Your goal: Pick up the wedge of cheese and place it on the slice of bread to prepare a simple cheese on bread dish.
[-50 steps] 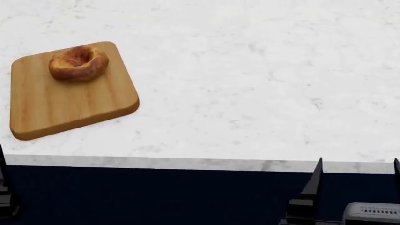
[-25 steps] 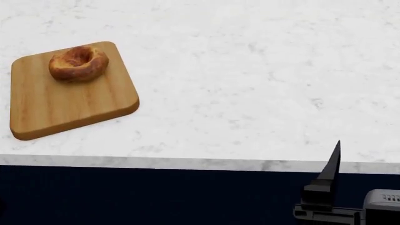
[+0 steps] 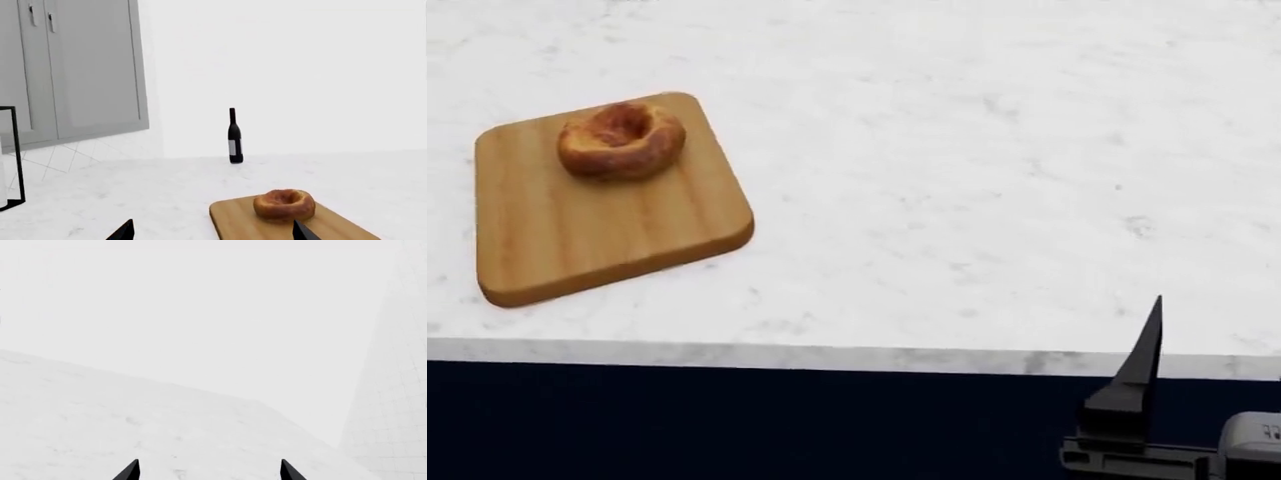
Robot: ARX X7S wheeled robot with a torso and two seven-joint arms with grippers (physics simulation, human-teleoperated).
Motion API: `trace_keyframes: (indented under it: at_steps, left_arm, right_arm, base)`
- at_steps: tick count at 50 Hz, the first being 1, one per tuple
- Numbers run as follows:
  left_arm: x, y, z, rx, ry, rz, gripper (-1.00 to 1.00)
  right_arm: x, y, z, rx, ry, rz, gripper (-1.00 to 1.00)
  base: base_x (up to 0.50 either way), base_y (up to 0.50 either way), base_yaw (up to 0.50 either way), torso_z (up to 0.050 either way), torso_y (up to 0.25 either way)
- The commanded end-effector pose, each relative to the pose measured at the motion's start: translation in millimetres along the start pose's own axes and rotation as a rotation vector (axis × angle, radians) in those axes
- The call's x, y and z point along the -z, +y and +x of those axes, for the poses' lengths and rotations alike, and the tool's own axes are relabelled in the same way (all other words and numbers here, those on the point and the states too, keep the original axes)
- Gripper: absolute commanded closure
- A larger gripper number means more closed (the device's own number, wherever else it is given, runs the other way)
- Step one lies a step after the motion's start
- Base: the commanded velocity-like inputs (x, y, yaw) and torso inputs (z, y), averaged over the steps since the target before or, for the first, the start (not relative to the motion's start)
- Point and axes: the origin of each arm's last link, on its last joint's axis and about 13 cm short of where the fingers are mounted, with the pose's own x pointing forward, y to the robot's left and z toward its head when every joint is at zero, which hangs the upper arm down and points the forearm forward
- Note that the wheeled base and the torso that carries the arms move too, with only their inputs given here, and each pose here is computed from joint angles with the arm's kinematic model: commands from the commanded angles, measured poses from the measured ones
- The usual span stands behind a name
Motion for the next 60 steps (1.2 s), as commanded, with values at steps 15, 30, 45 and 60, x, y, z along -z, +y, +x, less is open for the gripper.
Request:
trace_keyframes:
  at_steps: [15,30,45,60]
  left_arm:
    - [-1.8,-1.1,1.6,0.004,-0.011,-0.001,-1.0]
    - [-1.3,-1.6,0.8,0.006,-0.008,0.0,-1.0]
    - [-2.3,-2.6,1.4,0.012,-0.011,-0.005,-1.0]
    - [-3.2,-3.1,0.7,0.014,-0.015,-0.01,-1.0]
  right_arm:
    - [2.2,-0.1,-0.2,-0.015,-0.002,0.009,-1.0]
    - [3.1,-0.2,-1.7,-0.018,0.005,0.013,-1.0]
    - [1.9,-0.6,0.0,-0.018,0.002,0.012,-1.0]
    - [2.1,0.0,-1.7,-0.02,0.006,0.009,-1.0]
  base:
    - [0.15,0.31,0.0,0.0,0.0]
    - [0.15,0.3,0.0,0.0,0.0]
    - [0.19,0.2,0.0,0.0,0.0]
    - [0.27,0.16,0.0,0.0,0.0]
